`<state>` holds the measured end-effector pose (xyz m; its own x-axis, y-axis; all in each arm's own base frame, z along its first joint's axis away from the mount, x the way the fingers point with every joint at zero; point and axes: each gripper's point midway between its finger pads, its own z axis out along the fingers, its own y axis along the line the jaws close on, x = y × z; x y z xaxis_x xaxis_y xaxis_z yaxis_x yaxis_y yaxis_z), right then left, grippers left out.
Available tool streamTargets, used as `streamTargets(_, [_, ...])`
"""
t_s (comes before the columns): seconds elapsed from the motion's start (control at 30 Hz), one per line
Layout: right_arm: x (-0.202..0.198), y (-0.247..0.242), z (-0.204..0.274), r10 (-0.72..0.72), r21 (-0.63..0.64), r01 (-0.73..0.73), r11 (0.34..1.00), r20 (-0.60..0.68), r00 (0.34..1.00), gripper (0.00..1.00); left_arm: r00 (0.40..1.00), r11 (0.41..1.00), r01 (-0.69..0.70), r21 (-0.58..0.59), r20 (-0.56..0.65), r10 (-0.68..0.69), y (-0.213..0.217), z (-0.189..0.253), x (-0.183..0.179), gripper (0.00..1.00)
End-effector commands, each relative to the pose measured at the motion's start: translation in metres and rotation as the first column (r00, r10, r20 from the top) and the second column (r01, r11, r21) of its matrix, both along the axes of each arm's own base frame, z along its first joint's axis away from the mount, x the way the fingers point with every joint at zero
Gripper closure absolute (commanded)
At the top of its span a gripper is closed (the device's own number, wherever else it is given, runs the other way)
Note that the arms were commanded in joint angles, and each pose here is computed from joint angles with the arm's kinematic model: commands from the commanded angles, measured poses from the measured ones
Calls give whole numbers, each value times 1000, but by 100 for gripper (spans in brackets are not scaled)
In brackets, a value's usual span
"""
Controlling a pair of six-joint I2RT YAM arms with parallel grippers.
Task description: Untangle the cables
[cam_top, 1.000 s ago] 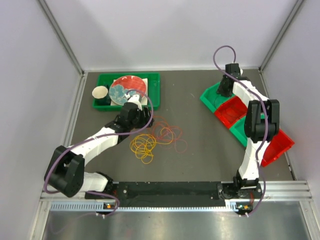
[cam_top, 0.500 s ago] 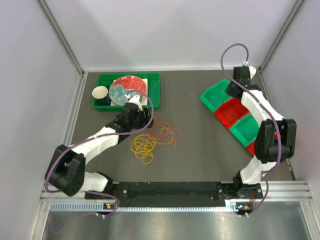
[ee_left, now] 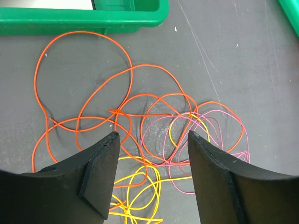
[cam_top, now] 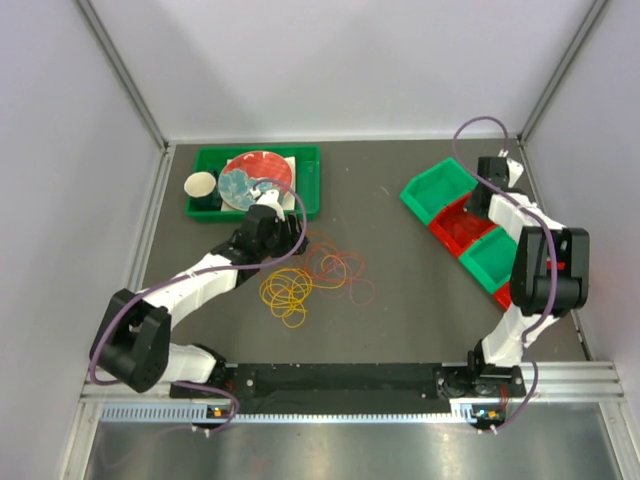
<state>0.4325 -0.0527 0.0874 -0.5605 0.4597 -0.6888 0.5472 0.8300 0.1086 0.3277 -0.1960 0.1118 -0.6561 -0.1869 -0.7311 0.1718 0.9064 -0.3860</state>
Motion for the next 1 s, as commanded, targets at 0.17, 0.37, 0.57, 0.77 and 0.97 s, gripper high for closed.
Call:
streamTargets(0.17, [16,2,-19,9,15,-9,1000,-9,1000,100,999,999,2,-44,42,0,-8,16,8,36])
streamTargets(0.37, [15,7,-7,24,34,-24,999,-6,1000,70,999,999,2,-47,46,0,-9,19,10,36])
streamTargets(0.57, [12,8,41,33,29,-36,999,95,995,59,999,998,24,-63,41,-21,-12,20,6,36])
streamTargets(0.77, [8,12,67,41,41,-47,998,144,989,58,999,998,20,-67,47,-17,-11,22,4,36])
streamTargets(0.97, [8,15,68,58,47,-65,997,127,990,52,998,997,22,-70,63,-18,-10,27,3,35])
